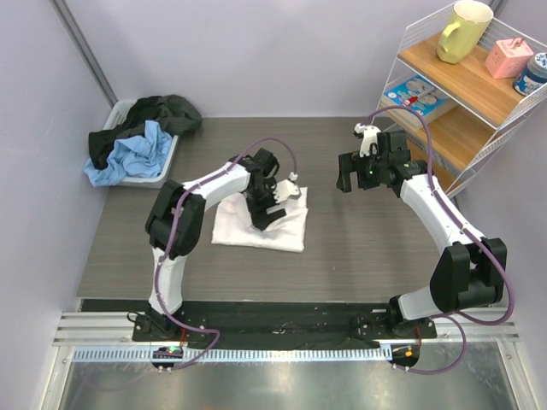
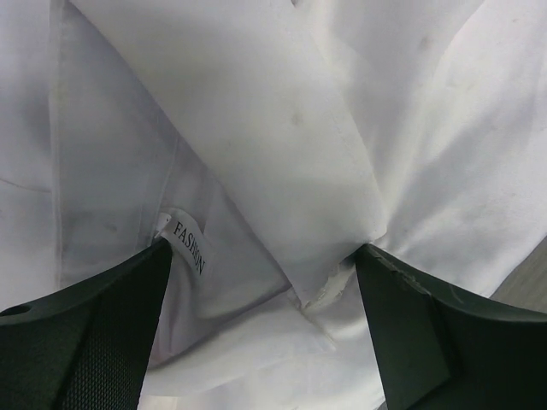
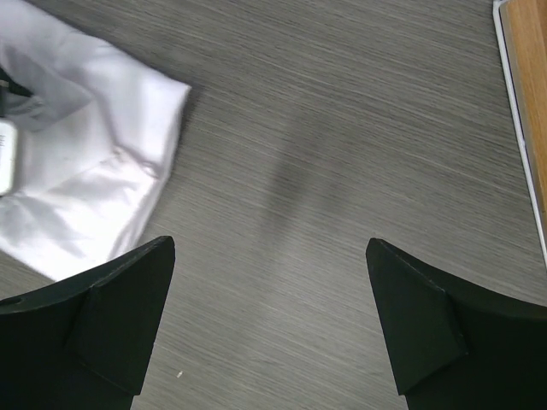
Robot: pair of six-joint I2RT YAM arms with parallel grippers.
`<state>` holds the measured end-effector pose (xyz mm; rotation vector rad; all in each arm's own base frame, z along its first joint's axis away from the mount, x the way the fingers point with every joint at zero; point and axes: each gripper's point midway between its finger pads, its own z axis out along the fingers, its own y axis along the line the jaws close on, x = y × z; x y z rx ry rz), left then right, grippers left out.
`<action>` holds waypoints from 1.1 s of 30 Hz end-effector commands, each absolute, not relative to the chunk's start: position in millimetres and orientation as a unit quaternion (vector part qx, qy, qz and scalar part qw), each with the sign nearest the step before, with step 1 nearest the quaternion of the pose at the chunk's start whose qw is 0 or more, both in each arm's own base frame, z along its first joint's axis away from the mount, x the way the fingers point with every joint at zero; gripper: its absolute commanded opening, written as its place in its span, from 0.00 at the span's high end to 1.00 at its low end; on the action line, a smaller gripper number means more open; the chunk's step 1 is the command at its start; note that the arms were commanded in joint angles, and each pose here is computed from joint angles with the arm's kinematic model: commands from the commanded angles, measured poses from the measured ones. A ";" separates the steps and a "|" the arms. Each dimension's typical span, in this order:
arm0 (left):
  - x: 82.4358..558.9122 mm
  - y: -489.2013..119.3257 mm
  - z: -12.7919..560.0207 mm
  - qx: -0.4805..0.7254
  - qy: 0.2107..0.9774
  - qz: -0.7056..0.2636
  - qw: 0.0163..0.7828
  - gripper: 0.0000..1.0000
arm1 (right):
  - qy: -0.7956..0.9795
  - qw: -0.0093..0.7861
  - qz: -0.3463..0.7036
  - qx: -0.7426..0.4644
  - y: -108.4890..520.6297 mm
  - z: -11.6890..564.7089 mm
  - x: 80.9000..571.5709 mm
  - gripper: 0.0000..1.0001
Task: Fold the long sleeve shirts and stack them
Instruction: Neatly place the folded shirt to the corner
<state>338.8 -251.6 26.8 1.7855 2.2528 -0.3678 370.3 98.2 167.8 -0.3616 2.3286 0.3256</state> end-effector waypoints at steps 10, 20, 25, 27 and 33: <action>224.8 -54.1 13.8 0.556 0.822 -0.112 -0.051 0.12 | 0.906 0.378 0.131 -0.143 98.3 171.8 375.8 0.00; 229.2 44.0 9.2 0.560 0.815 -0.119 -0.088 0.12 | 0.907 0.373 0.138 -0.138 101.8 170.5 381.8 0.00; 237.9 84.9 8.5 0.577 0.805 -0.104 -0.093 0.11 | 0.908 0.372 0.131 -0.141 99.2 168.0 382.4 0.00; 240.3 99.5 8.7 0.573 0.807 -0.097 -0.100 0.11 | 0.909 0.371 0.129 -0.141 98.2 166.5 382.2 0.00; 247.4 128.2 5.1 0.609 0.783 -0.083 -0.098 0.11 | 0.912 0.363 0.131 -0.139 98.3 160.0 383.0 0.00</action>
